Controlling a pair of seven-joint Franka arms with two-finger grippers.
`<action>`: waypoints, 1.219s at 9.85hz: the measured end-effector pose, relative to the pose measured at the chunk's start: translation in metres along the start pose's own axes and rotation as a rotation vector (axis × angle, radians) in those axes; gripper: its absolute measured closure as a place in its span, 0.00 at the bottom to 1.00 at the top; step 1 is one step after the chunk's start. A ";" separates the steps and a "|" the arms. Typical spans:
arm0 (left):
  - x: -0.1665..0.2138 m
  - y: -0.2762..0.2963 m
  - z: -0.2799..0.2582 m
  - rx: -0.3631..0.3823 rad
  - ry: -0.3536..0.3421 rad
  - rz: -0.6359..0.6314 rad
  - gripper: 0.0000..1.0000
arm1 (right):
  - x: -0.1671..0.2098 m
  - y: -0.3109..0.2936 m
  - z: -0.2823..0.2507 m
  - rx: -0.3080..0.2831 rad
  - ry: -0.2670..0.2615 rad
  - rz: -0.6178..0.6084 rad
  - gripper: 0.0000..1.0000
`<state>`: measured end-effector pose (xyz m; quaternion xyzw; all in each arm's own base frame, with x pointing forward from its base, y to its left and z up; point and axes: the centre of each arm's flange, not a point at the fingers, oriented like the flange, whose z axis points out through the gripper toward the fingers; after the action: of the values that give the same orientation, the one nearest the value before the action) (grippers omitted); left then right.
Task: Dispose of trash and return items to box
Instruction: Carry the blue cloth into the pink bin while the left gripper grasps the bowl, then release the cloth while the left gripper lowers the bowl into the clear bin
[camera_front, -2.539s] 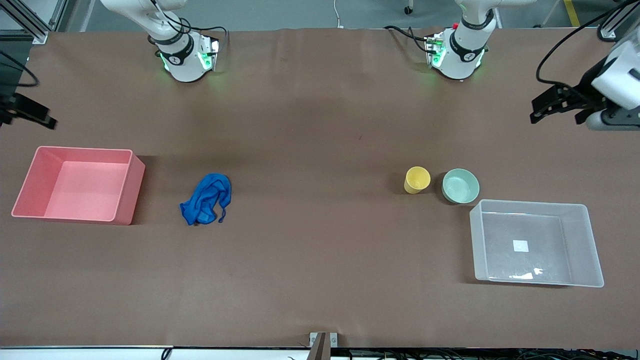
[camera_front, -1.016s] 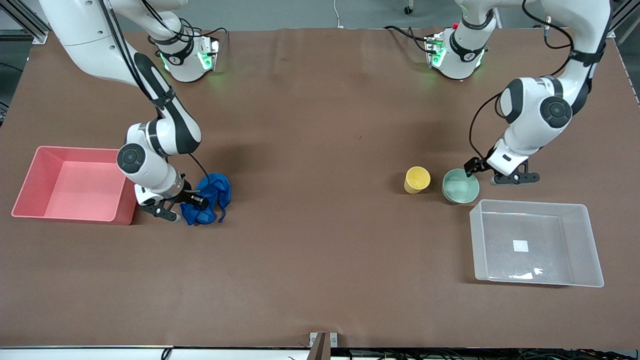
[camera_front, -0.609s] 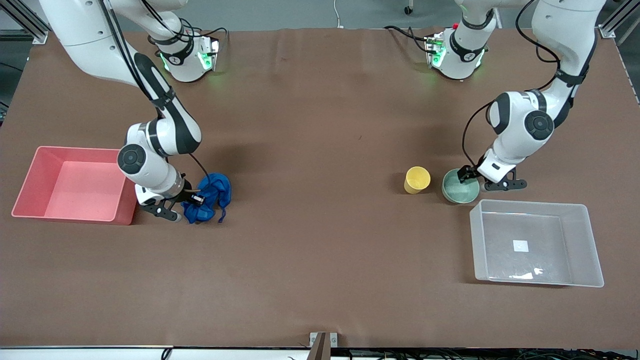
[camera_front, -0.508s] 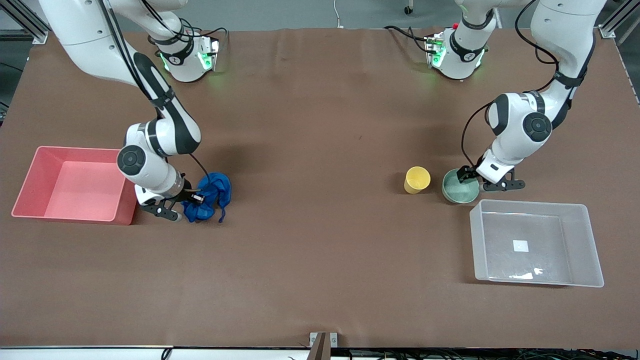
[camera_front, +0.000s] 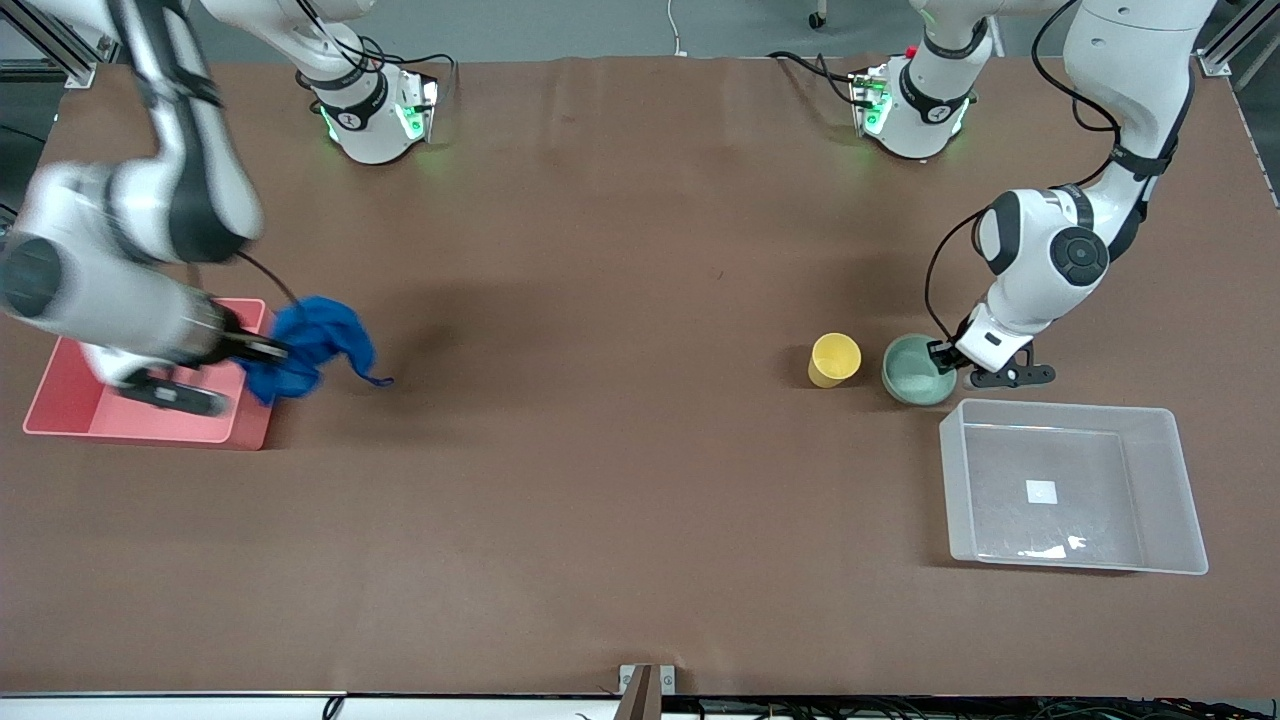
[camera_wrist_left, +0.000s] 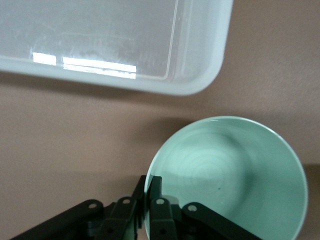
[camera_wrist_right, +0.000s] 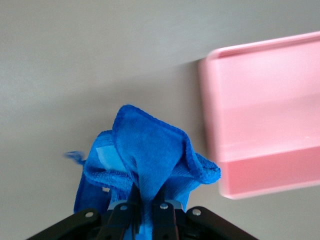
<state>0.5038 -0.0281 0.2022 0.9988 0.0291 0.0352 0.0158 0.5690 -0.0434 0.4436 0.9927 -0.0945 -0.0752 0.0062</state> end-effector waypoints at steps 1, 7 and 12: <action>0.003 0.002 -0.007 -0.001 0.014 0.003 0.96 | -0.002 0.053 -0.019 0.000 0.010 -0.030 0.87; 0.034 -0.024 -0.169 0.008 0.006 0.027 0.97 | 0.030 0.196 0.063 -0.100 0.077 -0.147 0.88; 0.177 -0.069 -0.128 0.039 0.027 0.022 0.97 | 0.018 0.174 0.200 -0.084 0.067 -0.144 0.79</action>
<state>0.6674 0.0553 0.3398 0.9986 0.0190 0.0484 -0.0045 0.5243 -0.2173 0.2475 0.9977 -0.0194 -0.0460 0.0455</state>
